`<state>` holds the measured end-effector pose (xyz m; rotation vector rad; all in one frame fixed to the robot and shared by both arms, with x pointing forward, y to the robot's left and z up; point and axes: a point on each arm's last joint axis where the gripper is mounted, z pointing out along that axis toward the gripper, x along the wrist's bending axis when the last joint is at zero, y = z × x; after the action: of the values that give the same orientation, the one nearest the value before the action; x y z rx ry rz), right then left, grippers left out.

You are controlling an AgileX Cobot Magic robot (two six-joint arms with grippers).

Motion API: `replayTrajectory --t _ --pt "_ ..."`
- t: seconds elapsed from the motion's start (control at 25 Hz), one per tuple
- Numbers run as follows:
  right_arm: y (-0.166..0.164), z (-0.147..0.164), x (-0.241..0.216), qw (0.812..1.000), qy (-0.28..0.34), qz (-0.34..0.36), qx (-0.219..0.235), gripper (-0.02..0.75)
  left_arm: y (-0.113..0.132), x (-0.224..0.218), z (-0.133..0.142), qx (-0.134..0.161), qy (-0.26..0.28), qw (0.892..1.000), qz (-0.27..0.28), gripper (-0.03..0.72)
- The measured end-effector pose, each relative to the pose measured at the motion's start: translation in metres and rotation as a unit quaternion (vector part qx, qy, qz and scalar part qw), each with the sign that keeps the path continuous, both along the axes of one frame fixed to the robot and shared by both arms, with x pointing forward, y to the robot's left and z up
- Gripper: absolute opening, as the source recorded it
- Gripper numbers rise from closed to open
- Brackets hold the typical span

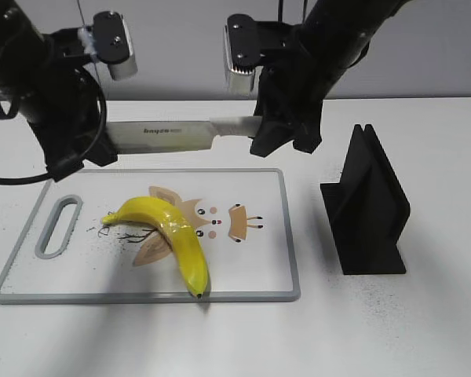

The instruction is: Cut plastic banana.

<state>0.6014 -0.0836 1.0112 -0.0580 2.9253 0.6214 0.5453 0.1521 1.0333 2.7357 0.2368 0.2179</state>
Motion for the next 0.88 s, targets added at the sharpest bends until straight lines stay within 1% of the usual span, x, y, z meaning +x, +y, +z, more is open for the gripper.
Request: replayTrajectory --t 0.12,0.2,0.24,0.32,0.44,0.52,0.56,0.68,0.76,0.88 --pt "0.000 0.009 -0.001 1.000 -0.010 0.000 0.006 0.175 0.001 -0.004 0.010 -0.006 -0.015 1.000 0.000 0.000" --pt "0.000 0.011 -0.001 1.000 -0.011 0.001 0.006 0.175 0.001 -0.004 0.011 -0.007 -0.017 1.000 0.000 0.049" --pt "0.000 0.011 -0.001 1.000 -0.010 0.001 0.006 0.174 0.001 -0.004 0.011 -0.007 -0.016 1.000 0.001 0.097" --pt "0.000 0.011 -0.001 1.000 -0.007 -0.001 0.006 0.172 0.001 -0.004 0.011 -0.008 -0.016 1.000 0.001 0.217" --pt "-0.001 0.010 -0.001 1.000 -0.006 -0.005 0.005 0.163 0.000 -0.005 0.012 -0.014 -0.012 1.000 0.002 0.489" --pt "-0.001 0.010 -0.001 1.000 -0.005 -0.008 0.005 0.162 -0.001 -0.005 0.012 -0.020 -0.010 1.000 0.004 0.621" --pt "-0.001 0.010 -0.001 1.000 -0.004 -0.010 0.004 0.162 -0.001 -0.005 0.012 -0.022 -0.009 1.000 0.005 0.649" --pt "-0.003 0.009 -0.002 1.000 0.000 -0.011 -0.010 0.162 -0.002 -0.003 0.018 -0.028 -0.016 0.999 0.012 0.667" --pt "-0.006 0.008 -0.002 1.000 0.004 -0.020 -0.024 0.161 -0.004 0.001 0.028 -0.038 -0.025 0.999 0.031 0.668" --pt "-0.010 0.008 0.000 0.997 0.009 -0.067 -0.044 0.161 -0.002 0.008 0.046 -0.041 -0.043 0.995 0.076 0.662"
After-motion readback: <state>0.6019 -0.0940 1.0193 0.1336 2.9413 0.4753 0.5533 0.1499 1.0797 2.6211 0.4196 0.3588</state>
